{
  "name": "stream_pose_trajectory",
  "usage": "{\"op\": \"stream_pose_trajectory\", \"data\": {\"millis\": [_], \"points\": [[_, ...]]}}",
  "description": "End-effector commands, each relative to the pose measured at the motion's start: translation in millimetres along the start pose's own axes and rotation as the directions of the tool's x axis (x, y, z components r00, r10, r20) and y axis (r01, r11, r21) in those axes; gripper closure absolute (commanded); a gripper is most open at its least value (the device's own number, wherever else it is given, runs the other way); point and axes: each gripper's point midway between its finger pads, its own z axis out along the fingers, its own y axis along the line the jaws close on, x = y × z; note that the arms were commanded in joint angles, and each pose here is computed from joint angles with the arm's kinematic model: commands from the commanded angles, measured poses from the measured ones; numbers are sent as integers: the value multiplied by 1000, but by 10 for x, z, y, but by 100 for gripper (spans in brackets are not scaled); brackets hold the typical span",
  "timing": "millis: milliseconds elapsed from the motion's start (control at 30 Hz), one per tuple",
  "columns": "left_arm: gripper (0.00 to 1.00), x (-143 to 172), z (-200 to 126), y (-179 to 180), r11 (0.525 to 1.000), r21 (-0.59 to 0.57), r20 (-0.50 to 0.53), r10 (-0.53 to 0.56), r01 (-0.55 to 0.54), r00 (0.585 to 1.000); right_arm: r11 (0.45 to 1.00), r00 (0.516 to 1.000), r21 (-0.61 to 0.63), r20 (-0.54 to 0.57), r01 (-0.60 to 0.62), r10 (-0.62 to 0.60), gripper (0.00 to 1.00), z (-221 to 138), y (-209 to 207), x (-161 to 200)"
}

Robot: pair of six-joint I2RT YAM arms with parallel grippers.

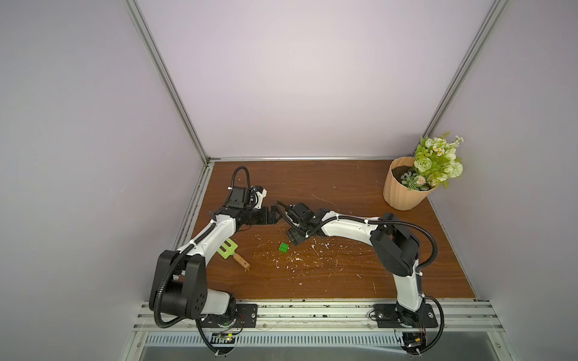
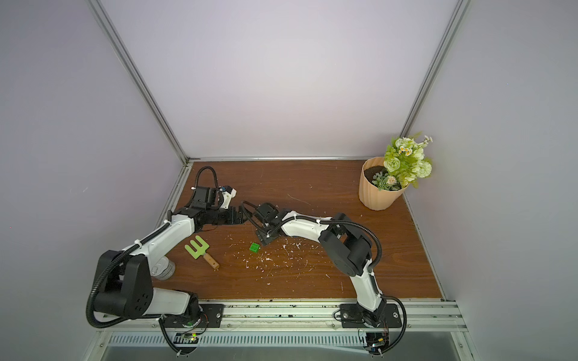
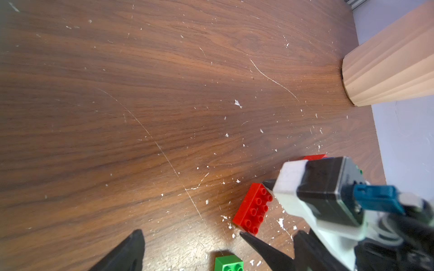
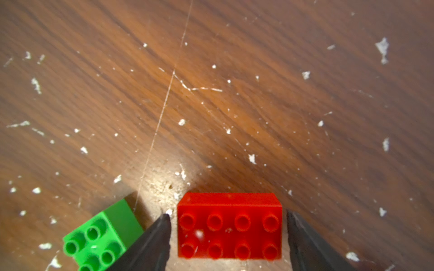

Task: Assemble a giraffe with lego
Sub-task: Adjust the lego brick at the center of the board.

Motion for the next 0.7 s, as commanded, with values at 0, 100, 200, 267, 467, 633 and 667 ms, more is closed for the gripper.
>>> {"op": "stream_pose_trajectory", "data": {"millis": [0, 100, 200, 267, 467, 633, 667], "points": [[1, -25, -20, 7, 1000, 6, 4, -20, 20, 1000, 999, 1000, -22, 14, 24, -24, 20, -13, 85, -74], [0, -25, -19, 11, 1000, 4, 3, -20, 20, 1000, 1000, 1000, -20, 12, 23, -23, 20, -3, 78, -59], [1, -7, -5, 71, 999, -27, -7, -28, 27, 1000, 1000, 1000, -14, 7, 23, -22, 20, 11, 66, -34], [0, -4, -5, 90, 999, -38, -9, -30, 29, 1000, 1000, 1000, -9, 6, 21, -21, 22, 17, 56, -29], [1, -8, -21, 144, 997, -72, -3, -32, 31, 999, 1000, 1000, 0, 3, 21, -21, 25, 31, 43, -27], [1, 6, -9, 213, 994, -106, -11, -43, 41, 999, 1000, 1000, -1, -1, 25, -25, 20, 37, 46, -21], [0, 13, -6, 228, 993, -110, -14, -46, 44, 999, 1000, 1000, 0, 2, 23, -23, 19, 28, 41, -28]]}}
